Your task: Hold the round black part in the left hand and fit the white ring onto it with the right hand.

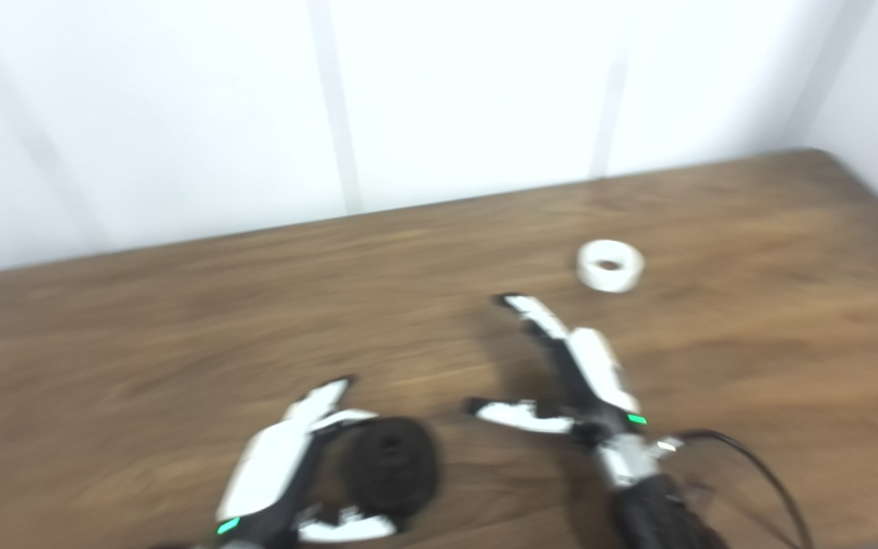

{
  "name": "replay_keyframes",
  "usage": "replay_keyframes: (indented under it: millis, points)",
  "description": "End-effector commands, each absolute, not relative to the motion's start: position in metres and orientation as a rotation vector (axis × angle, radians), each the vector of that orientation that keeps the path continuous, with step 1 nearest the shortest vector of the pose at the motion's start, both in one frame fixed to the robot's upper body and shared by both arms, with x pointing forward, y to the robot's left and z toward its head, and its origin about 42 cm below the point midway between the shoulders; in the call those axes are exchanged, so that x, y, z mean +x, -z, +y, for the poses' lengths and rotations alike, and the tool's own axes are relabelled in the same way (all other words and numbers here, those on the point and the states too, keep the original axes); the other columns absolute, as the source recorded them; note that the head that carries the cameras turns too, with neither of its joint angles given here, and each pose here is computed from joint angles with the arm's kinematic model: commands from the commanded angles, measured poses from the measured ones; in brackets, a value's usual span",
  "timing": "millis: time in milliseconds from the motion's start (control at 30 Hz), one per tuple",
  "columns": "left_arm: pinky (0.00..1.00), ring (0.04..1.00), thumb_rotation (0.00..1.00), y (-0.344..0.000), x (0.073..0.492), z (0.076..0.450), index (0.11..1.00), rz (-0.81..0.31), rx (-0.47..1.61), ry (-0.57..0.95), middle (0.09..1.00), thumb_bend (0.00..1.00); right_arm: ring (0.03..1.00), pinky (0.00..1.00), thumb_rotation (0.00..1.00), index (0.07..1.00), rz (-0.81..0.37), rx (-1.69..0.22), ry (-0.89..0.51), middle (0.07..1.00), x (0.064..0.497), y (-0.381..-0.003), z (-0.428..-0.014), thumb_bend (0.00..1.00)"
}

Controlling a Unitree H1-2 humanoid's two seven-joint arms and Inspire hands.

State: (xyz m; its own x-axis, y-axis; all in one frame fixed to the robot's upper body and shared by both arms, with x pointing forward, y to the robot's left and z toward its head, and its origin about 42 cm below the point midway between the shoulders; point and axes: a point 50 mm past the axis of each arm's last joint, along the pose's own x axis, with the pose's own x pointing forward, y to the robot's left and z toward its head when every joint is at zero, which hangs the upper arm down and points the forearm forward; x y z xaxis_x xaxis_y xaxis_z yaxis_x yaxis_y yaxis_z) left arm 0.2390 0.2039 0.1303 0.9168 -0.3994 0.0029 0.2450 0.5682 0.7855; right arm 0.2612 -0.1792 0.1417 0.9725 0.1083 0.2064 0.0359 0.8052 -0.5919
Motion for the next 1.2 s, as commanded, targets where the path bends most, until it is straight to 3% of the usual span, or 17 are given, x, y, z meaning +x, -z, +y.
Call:
replay_keyframes:
  millis: [0,433,633,833,967,1100,1167]
  points:
    - [1.0,1.0,0.39,-0.141,0.239,0.204,0.645,-0.247,0.883,0.4,0.999,0.89,0.919,0.83,0.45,0.891,-0.283,-0.545,0.019,0.946,0.261,-0.157,-0.157,0.74]
    - [1.0,1.0,0.37,-0.142,0.242,0.205,0.645,-0.251,0.87,0.395,1.0,0.89,0.911,0.83,0.39,0.859,-0.336,-0.597,0.067,0.931,0.27,-0.167,-0.168,0.75]
    - [1.0,1.0,0.38,-0.142,0.243,0.205,0.645,-0.253,0.866,0.392,1.0,0.89,0.907,0.81,0.36,0.861,-0.385,-0.655,0.133,0.941,0.284,-0.19,-0.195,0.75]
    - [1.0,1.0,0.37,-0.141,0.242,0.204,0.645,-0.254,0.865,0.391,0.999,0.89,0.894,0.78,0.39,0.861,-0.428,-0.739,0.195,0.942,0.296,-0.212,-0.224,0.75]
    - [1.0,1.0,0.37,-0.139,0.242,0.204,0.644,-0.253,0.866,0.386,1.0,0.89,0.879,0.71,0.39,0.85,-0.451,-0.803,0.242,0.94,0.304,-0.227,-0.241,0.76]
    - [1.0,1.0,0.38,-0.138,0.243,0.205,0.643,-0.254,0.864,0.381,1.0,0.89,0.902,0.78,0.38,0.851,-0.474,-0.844,0.289,0.942,0.311,-0.242,-0.252,0.76]
    - [1.0,1.0,0.38,-0.138,0.243,0.205,0.643,-0.25,0.862,0.381,1.0,0.89,0.885,0.75,0.37,0.845,-0.487,-0.869,0.313,0.939,0.317,-0.25,-0.259,0.77]
